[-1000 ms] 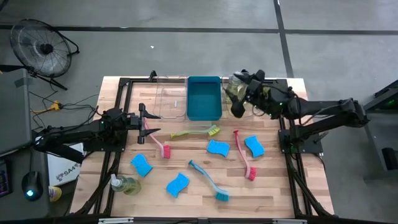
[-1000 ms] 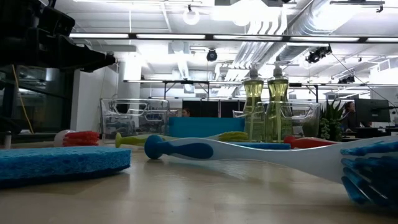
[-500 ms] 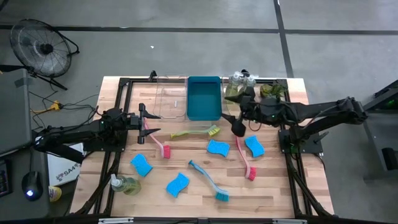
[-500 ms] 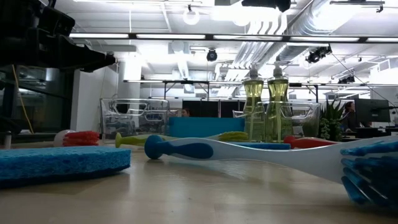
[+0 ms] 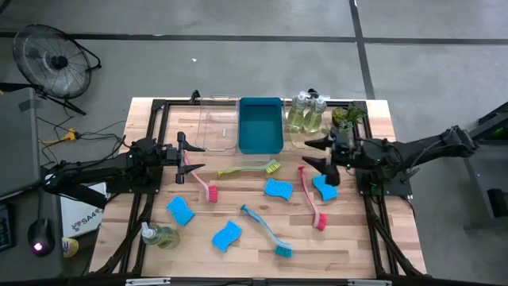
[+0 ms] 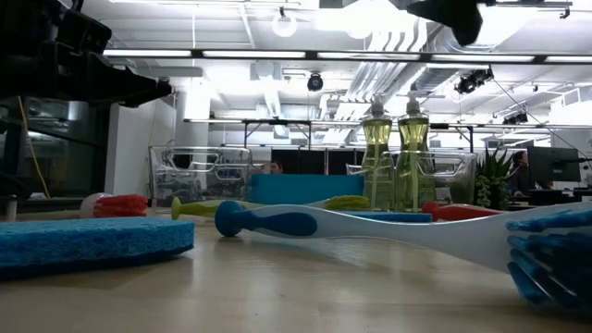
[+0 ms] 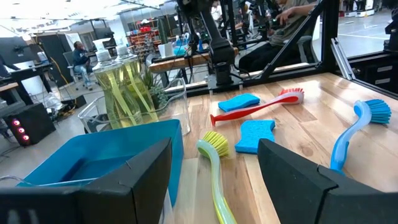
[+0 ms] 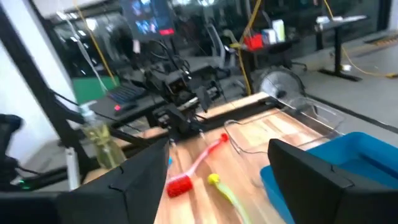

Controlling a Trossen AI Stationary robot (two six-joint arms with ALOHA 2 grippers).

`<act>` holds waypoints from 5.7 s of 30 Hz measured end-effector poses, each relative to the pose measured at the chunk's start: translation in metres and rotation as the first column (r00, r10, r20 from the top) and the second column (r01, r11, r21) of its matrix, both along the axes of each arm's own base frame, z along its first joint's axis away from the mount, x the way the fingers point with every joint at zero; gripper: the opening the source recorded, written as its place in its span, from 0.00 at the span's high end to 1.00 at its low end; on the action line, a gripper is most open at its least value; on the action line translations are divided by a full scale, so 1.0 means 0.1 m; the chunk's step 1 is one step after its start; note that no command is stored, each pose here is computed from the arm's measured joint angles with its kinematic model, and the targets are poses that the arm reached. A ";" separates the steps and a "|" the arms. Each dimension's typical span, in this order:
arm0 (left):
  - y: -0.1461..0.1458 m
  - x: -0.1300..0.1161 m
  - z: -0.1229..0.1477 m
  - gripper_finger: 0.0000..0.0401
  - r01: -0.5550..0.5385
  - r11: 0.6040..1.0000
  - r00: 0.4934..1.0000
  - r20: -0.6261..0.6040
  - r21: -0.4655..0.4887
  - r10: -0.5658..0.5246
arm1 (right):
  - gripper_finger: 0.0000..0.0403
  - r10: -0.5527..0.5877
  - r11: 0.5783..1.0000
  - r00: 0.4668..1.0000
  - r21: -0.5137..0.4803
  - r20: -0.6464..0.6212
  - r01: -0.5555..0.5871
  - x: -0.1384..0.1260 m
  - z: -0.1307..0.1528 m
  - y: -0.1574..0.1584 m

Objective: Pick & Place Kitchen Sink Supplies
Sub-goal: Put the green dish soap into the right transparent bin

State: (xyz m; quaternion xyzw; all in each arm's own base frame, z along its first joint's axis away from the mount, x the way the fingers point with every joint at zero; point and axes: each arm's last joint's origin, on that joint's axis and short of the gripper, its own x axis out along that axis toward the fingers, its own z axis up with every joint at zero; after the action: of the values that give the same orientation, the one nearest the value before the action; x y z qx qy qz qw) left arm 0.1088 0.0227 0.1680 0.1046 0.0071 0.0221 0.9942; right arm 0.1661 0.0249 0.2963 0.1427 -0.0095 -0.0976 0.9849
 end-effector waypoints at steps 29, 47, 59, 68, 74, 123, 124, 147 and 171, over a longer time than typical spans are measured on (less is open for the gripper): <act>0.00 0.00 0.00 0.42 0.000 1.000 1.000 0.000 0.000 0.000 | 0.92 0.016 0.981 0.993 -0.193 0.117 0.007 -0.78 -0.90 -0.23; 0.00 0.00 0.00 0.42 0.000 1.000 1.000 0.000 0.000 0.000 | 0.99 0.127 0.956 0.989 -0.255 -0.081 -0.144 -0.77 -1.09 -0.24; 0.00 0.00 0.00 0.42 0.000 1.000 1.000 0.000 0.000 0.000 | 1.00 0.152 0.965 0.986 -0.207 -0.067 -0.163 -0.71 -1.24 -0.23; 0.00 0.00 0.00 0.42 0.000 1.000 1.000 0.000 0.000 0.000 | 1.00 0.147 0.968 0.987 -0.196 -0.066 -0.157 -0.71 -1.24 -0.24; 0.00 0.00 0.00 0.42 0.000 1.000 1.000 0.000 0.000 0.000 | 1.00 0.149 0.970 0.987 -0.183 -0.065 -0.159 -0.71 -1.24 -0.24; -0.02 0.00 -0.01 0.42 0.074 0.996 0.997 -0.002 -0.059 -0.074 | 0.97 0.146 0.969 0.987 -0.190 -0.068 -0.157 -0.71 -1.24 -0.24; -0.03 0.00 -0.01 0.42 0.099 0.993 0.995 -0.002 -0.064 -0.099 | 0.97 0.146 0.969 0.987 -0.190 -0.069 -0.157 -0.71 -1.24 -0.24; -0.22 -0.11 0.45 0.42 0.715 0.684 0.698 0.081 -0.144 -0.712 | 0.97 0.147 0.969 0.987 -0.190 -0.069 -0.157 -0.71 -1.24 -0.24; -0.47 -0.20 0.22 0.42 0.834 0.404 0.419 -0.045 -0.376 -0.907 | 0.97 0.146 0.969 0.987 -0.191 -0.061 -0.155 -0.71 -1.24 -0.24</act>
State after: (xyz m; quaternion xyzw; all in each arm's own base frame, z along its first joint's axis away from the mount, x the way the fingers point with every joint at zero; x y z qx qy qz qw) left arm 0.0890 -0.0239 0.1900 -0.0555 0.0755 -0.5175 0.8506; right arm 0.0948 0.0012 0.1724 0.0433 0.0147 -0.0243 0.9987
